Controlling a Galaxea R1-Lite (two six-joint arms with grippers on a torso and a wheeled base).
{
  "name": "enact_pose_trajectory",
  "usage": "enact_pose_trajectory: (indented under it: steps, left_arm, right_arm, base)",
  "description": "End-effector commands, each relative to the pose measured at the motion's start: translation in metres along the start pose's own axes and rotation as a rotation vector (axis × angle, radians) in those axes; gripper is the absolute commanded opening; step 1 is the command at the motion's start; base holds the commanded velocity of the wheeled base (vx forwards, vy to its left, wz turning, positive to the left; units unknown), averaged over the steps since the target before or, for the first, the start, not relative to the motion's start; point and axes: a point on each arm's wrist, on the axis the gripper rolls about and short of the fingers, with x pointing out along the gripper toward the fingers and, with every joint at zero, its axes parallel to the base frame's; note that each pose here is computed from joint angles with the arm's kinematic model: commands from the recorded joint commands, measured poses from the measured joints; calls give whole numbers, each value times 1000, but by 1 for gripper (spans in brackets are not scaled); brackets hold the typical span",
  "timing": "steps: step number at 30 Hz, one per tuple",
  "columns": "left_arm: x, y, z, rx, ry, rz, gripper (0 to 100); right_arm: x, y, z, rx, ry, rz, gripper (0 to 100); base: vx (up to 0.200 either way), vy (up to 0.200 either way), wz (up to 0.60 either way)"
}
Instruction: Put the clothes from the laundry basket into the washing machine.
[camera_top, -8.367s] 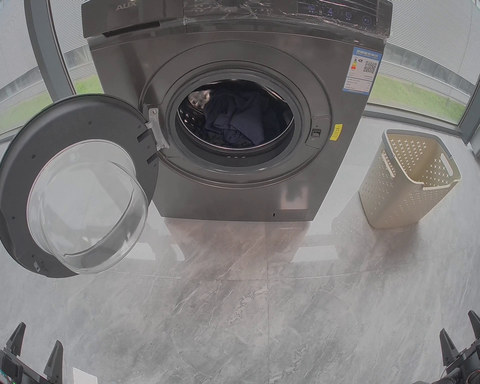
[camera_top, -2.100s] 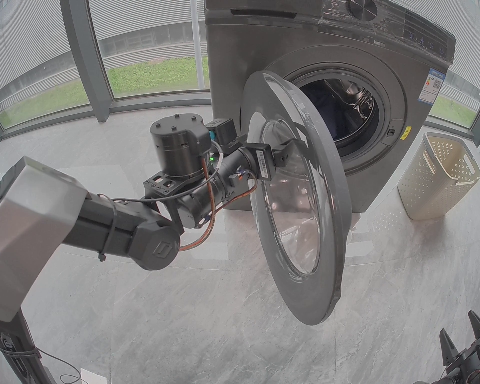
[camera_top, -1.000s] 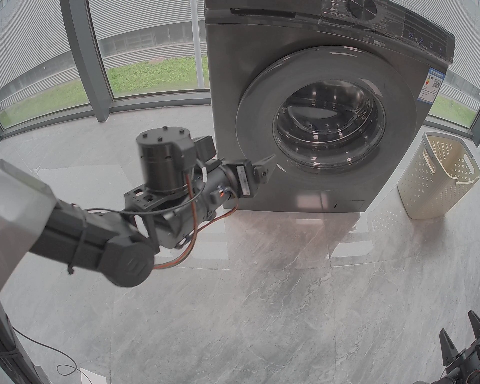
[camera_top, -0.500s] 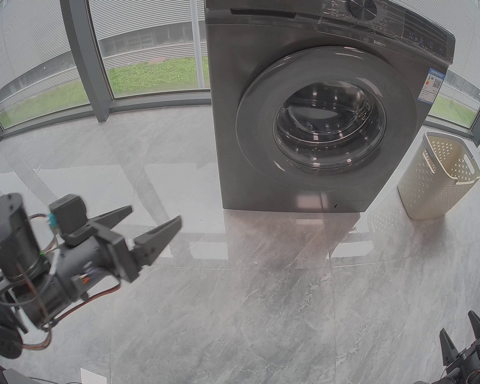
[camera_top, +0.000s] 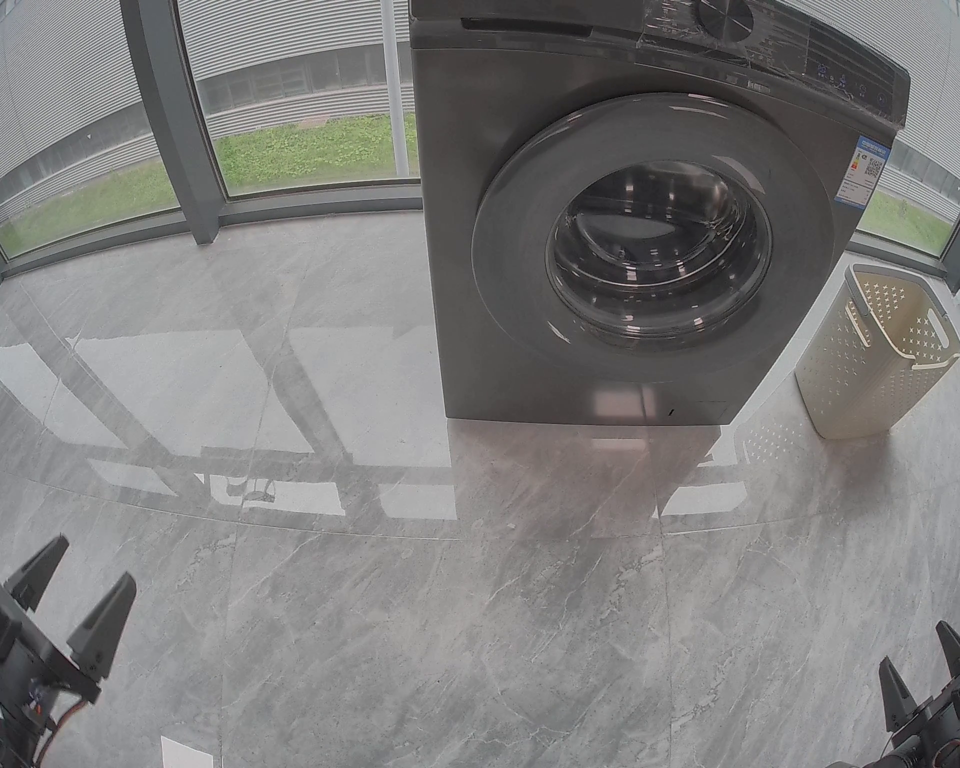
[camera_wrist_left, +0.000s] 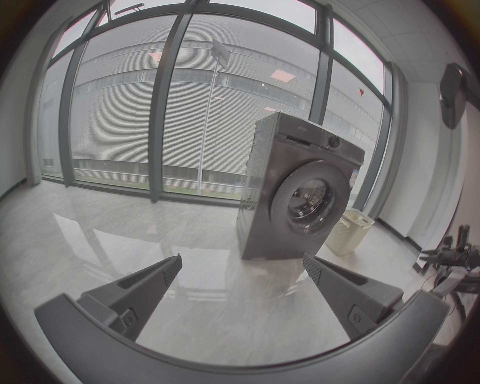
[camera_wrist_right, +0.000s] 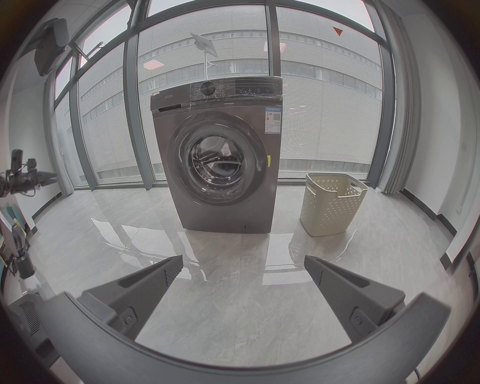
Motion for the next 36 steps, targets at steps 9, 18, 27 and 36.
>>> enact_pose_trajectory:
  steps: [9, 18, 27, 36]
  left_arm:
    - [-72, 2, -65, 35, -38, 172, 100]
    - [-72, 4, -68, 73, -5, 254, 100]
    - [-72, 4, -72, 105, 46, 248, 100]
    - [-72, 4, -72, 95, 46, 243, 100]
  right_arm:
    - [-1, 0, 0, 0, -16, 0, 100]
    - [-1, 0, 0, 0, -16, 0, 100]
    - [-1, 0, 0, -2, -19, -1, 100]
    - [-1, 0, 0, -2, -19, -1, 100]
  base:
    - [0, 0, 0]
    - [0, 0, 0]
    - [0, 0, 0]
    - [0, -111, 0]
